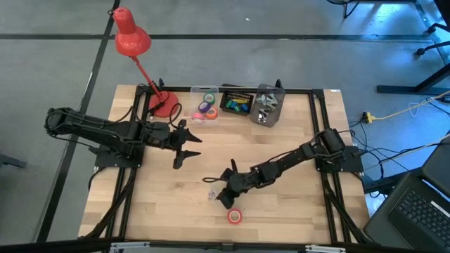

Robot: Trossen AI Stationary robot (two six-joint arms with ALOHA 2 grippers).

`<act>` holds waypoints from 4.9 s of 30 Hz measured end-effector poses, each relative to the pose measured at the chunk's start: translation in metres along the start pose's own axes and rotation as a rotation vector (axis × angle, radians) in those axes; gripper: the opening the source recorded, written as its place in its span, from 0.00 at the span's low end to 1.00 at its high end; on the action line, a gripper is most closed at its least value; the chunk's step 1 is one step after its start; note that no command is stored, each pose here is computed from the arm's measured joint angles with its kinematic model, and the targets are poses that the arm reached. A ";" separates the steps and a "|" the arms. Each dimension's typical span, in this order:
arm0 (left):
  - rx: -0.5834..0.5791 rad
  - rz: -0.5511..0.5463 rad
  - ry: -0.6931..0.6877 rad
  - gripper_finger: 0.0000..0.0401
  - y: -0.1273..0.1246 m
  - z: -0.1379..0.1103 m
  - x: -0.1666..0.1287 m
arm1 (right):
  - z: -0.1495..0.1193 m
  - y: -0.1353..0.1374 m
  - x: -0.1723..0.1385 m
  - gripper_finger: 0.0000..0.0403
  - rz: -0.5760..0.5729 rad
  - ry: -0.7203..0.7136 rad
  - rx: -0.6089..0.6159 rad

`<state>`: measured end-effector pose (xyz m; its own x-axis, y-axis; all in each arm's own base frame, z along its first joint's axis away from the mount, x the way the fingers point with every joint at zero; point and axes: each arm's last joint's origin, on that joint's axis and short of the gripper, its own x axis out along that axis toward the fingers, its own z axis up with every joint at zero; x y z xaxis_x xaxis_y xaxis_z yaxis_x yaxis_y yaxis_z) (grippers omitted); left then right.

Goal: Pick and place Stapler, Stapler remover, tape
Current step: Put the purple staple remover into the right black bin

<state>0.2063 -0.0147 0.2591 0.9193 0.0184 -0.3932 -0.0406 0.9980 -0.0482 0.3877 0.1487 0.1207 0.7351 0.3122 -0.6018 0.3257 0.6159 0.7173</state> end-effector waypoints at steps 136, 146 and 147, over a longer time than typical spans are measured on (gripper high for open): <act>-0.665 0.200 0.514 0.56 0.004 -0.107 0.021 | 0.052 0.037 -0.120 0.06 -0.687 -0.333 -0.554; -0.934 0.003 0.331 0.56 -0.019 -0.099 0.045 | 0.020 -0.016 -0.172 0.22 -0.613 -0.441 -0.337; -0.957 -0.005 0.341 0.56 -0.021 -0.098 0.048 | 0.017 -0.021 -0.173 0.23 -0.608 -0.443 -0.342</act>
<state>0.2132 -0.0411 0.1515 0.7657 -0.1534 -0.6247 -0.4711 0.5276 -0.7069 0.2640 0.0697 0.2157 0.6788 -0.4167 -0.6047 0.5956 0.7940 0.1215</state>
